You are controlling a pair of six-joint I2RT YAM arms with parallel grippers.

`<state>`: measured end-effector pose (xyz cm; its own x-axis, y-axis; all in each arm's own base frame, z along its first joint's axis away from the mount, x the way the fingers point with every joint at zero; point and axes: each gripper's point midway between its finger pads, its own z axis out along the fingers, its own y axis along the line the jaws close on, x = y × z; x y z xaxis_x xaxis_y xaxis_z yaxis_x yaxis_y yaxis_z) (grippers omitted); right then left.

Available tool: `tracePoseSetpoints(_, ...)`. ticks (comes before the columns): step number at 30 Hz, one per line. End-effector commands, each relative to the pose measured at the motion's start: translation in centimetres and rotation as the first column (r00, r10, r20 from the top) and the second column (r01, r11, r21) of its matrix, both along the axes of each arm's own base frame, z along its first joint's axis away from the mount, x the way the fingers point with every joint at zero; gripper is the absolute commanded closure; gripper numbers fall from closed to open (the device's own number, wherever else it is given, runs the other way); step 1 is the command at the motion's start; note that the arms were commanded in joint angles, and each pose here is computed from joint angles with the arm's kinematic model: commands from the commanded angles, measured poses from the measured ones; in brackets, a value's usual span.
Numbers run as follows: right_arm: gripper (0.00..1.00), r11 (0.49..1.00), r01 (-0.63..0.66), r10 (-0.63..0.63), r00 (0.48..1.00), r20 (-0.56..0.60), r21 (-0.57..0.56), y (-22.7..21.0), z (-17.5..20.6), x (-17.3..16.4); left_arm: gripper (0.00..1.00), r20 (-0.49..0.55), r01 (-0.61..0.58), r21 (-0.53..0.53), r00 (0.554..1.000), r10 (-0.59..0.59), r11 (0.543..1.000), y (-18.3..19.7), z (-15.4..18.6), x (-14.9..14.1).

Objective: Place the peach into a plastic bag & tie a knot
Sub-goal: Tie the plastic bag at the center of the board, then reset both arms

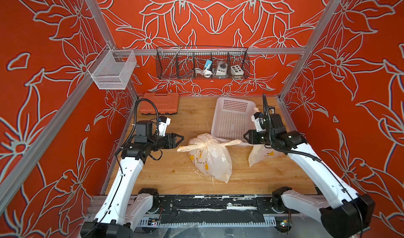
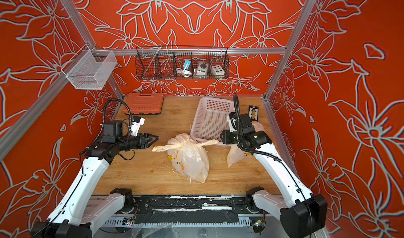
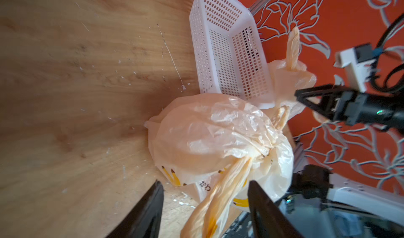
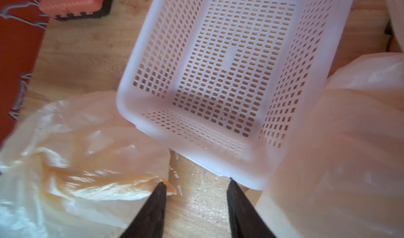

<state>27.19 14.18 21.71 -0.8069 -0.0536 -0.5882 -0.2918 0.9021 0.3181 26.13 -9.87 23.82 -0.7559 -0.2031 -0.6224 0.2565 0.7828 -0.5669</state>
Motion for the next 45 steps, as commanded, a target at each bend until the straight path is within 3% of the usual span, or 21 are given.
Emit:
tracePoseSetpoints(1, 0.41, 0.997, -0.074, 0.075, 0.996, -0.043, 0.023, 0.0, 1.5, -2.3, 0.28, 0.038, -0.260, 0.201, 0.965, 0.258, 0.944, 5.8, 0.0, 0.6)
tracePoseSetpoints(4, 0.38, 0.991, 0.132, -0.133, 0.991, 0.007, 0.024, -2.8, 2.0, 1.0, 0.23, 0.143, -0.424, 0.296, 0.906, 0.399, 0.856, 9.6, 0.6, 2.4)
tracePoseSetpoints(7, 0.33, 0.922, 0.384, -0.371, 0.913, 0.167, -0.052, -7.0, 1.6, 5.6, 0.16, 0.300, -0.573, 0.286, 0.815, 0.496, 0.768, 12.3, 0.9, 4.5)
tracePoseSetpoints(10, 0.24, 0.871, 0.483, -0.403, 0.804, 0.437, -0.087, -9.4, 1.6, 9.5, 0.10, 0.443, -0.622, 0.343, 0.768, 0.463, 0.704, 13.8, -0.1, 5.7)
tracePoseSetpoints(12, 0.19, 0.814, 0.556, -0.387, 0.735, 0.557, -0.168, -11.5, 1.1, 10.6, 0.10, 0.501, -0.699, 0.400, 0.709, 0.497, 0.593, 16.1, -1.5, 5.4)
tracePoseSetpoints(14, 0.16, 0.768, 0.588, -0.372, 0.733, 0.570, -0.255, -12.7, 0.0, 11.2, 0.09, 0.533, -0.738, 0.428, 0.672, 0.514, 0.522, 17.5, -2.9, 5.2)
tracePoseSetpoints(15, 0.16, 0.761, 0.575, -0.343, 0.750, 0.566, -0.299, -12.9, -1.0, 11.5, 0.09, 0.532, -0.740, 0.431, 0.671, 0.517, 0.517, 17.7, -3.6, 5.2)
tracePoseSetpoints(18, 0.15, 0.680, 0.617, -0.354, 0.750, 0.558, -0.397, -14.8, -3.9, 11.5, 0.10, 0.497, -0.720, 0.432, 0.693, 0.523, 0.544, 17.4, -5.0, 6.0)
tracePoseSetpoints(20, 0.15, 0.663, 0.616, -0.346, 0.757, 0.554, -0.426, -15.5, -5.6, 10.9, 0.10, 0.484, -0.717, 0.427, 0.696, 0.531, 0.551, 17.4, -6.4, 6.4)
tracePoseSetpoints(26, 0.13, 0.673, 0.603, -0.339, 0.767, 0.545, -0.430, -16.4, -10.6, 9.8, 0.10, 0.446, -0.657, 0.361, 0.745, 0.496, 0.661, 15.2, -11.3, 7.9)
tracePoseSetpoints(28, 0.11, 0.685, 0.594, -0.317, 0.764, 0.562, -0.422, -16.2, -10.3, 10.1, 0.10, 0.451, -0.629, 0.346, 0.762, 0.465, 0.696, 14.5, -12.4, 8.5)
tracePoseSetpoints(32, 0.08, 0.692, 0.644, -0.359, 0.699, 0.618, -0.326, -17.4, -10.8, 10.1, 0.08, 0.423, -0.546, 0.308, 0.812, 0.402, 0.779, 12.8, -13.2, 10.1)
tracePoseSetpoints(34, 0.05, 0.708, 0.622, -0.360, 0.724, 0.589, -0.333, -17.3, -11.1, 10.3, 0.01, 0.420, -0.496, 0.308, 0.837, 0.352, 0.812, 11.9, -14.5, 10.7)
tracePoseSetpoints(36, 0.03, 0.716, 0.619, -0.357, 0.721, 0.594, -0.322, -17.4, -11.2, 10.4, 0.01, 0.409, -0.473, 0.327, 0.851, 0.329, 0.818, 11.3, -15.3, 10.6)
tracePoseSetpoints(38, 0.03, 0.727, 0.607, -0.352, 0.731, 0.585, -0.322, -17.2, -11.4, 10.4, 0.01, 0.431, -0.491, 0.311, 0.836, 0.340, 0.814, 11.5, -15.2, 10.5)
tracePoseSetpoints(40, 0.03, 0.765, 0.577, -0.330, 0.732, 0.596, -0.286, -16.8, -11.6, 10.1, 0.01, 0.423, -0.492, 0.314, 0.838, 0.344, 0.812, 11.6, -15.2, 10.4)
tracePoseSetpoints(43, 0.03, 0.767, 0.594, -0.323, 0.685, 0.653, -0.243, -16.8, -11.7, 9.8, 0.01, 0.425, -0.486, 0.317, 0.841, 0.336, 0.815, 11.4, -15.2, 10.4)
tracePoseSetpoints(45, 0.03, 0.767, 0.585, -0.332, 0.714, 0.617, -0.265, -16.8, -12.1, 9.5, 0.01, 0.420, -0.482, 0.327, 0.845, 0.332, 0.813, 11.3, -15.3, 10.5)
